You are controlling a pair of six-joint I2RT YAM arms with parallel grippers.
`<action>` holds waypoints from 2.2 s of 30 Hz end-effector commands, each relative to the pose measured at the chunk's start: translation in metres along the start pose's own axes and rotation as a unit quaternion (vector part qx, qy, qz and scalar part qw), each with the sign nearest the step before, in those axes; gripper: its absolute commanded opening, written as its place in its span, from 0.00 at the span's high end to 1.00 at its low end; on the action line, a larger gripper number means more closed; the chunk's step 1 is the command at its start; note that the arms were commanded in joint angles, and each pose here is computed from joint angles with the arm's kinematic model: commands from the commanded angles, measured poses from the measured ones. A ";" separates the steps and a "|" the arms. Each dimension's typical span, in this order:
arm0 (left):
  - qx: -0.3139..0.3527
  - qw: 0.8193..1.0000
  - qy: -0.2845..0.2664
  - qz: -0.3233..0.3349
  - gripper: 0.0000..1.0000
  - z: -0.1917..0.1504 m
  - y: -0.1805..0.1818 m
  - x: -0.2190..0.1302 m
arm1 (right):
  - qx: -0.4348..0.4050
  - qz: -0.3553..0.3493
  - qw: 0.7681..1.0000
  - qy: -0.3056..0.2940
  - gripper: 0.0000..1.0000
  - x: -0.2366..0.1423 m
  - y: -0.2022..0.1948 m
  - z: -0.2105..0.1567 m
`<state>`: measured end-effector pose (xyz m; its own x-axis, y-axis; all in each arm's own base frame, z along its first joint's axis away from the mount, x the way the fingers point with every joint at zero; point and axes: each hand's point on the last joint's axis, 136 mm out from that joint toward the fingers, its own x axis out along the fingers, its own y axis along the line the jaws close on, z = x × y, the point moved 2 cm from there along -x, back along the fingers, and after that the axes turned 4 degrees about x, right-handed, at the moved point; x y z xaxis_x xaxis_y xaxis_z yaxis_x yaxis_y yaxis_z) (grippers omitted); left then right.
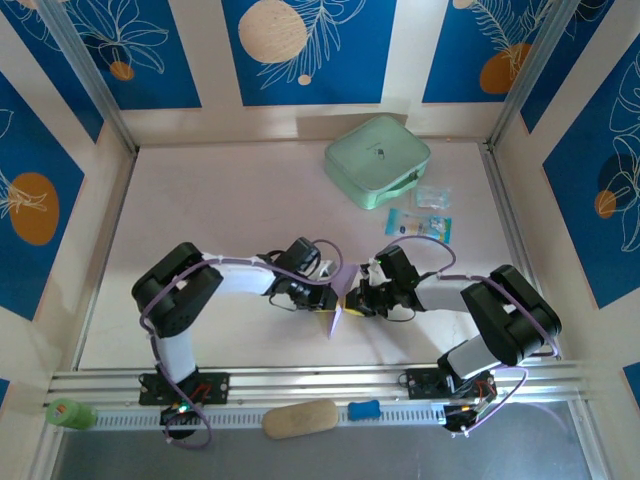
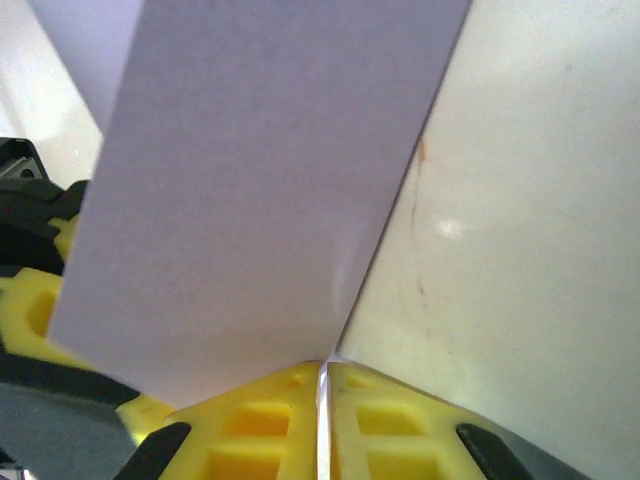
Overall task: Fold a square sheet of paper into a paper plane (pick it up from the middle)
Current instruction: Move a paper plane to the center of the table.
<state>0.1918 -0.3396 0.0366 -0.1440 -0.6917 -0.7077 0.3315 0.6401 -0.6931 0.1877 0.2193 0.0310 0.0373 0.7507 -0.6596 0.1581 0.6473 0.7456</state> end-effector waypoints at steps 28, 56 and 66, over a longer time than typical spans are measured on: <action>-0.039 0.931 -0.051 0.359 1.00 0.004 0.057 -0.091 | -0.024 -0.022 0.998 -0.061 0.87 -0.037 0.022 0.010; -0.043 0.935 -0.038 0.351 0.90 0.005 0.061 -0.077 | -0.026 -0.020 0.998 -0.048 0.87 -0.029 0.023 0.009; -0.039 0.942 -0.074 0.326 0.88 0.012 0.045 -0.088 | -0.028 -0.017 0.998 -0.044 0.87 -0.027 0.025 0.009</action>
<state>0.2305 -0.2471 0.0590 0.1897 -0.1415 -0.9716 0.2351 0.9673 -0.0950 0.1961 0.2080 0.0610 0.1287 0.6977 -0.7047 0.1295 0.6927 0.7095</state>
